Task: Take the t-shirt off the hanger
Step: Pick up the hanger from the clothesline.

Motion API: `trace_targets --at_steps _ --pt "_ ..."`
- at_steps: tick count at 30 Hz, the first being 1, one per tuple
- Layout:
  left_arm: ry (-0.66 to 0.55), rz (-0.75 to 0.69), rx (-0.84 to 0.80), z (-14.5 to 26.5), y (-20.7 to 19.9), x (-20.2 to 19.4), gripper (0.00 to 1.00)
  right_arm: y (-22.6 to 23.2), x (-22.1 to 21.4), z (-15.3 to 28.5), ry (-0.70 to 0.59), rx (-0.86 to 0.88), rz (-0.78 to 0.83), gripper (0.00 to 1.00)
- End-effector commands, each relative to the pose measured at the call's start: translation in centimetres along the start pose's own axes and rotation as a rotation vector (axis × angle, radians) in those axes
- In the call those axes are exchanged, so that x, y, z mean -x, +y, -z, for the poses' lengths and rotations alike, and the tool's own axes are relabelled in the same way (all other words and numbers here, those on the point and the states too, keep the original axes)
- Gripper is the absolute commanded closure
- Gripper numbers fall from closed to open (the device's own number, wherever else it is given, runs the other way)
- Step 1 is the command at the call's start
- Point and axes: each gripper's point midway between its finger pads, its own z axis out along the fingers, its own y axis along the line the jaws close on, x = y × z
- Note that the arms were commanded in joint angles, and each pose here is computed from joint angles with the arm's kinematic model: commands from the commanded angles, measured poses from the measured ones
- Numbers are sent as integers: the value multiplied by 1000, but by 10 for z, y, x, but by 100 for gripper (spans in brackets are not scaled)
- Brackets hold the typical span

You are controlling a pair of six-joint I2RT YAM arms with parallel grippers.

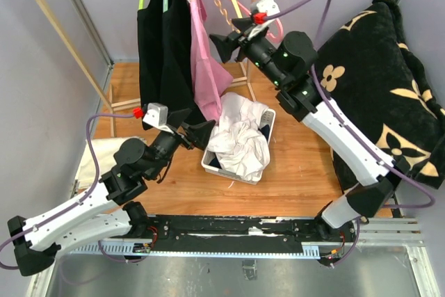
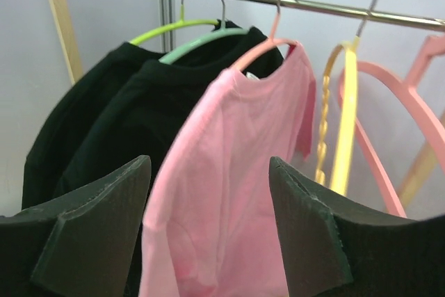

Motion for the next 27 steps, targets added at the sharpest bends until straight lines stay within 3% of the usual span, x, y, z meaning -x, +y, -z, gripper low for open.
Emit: trace_targets --at_steps 1,11,27 --pt "-35 21 39 12 11 7 0 20 10 -28 -47 35 25 30" --pt "-60 25 76 30 26 10 0 26 -7 -83 -45 -97 65 31" --pt "-79 23 110 44 38 14 0 7 -35 -114 -1 -259 79 36"
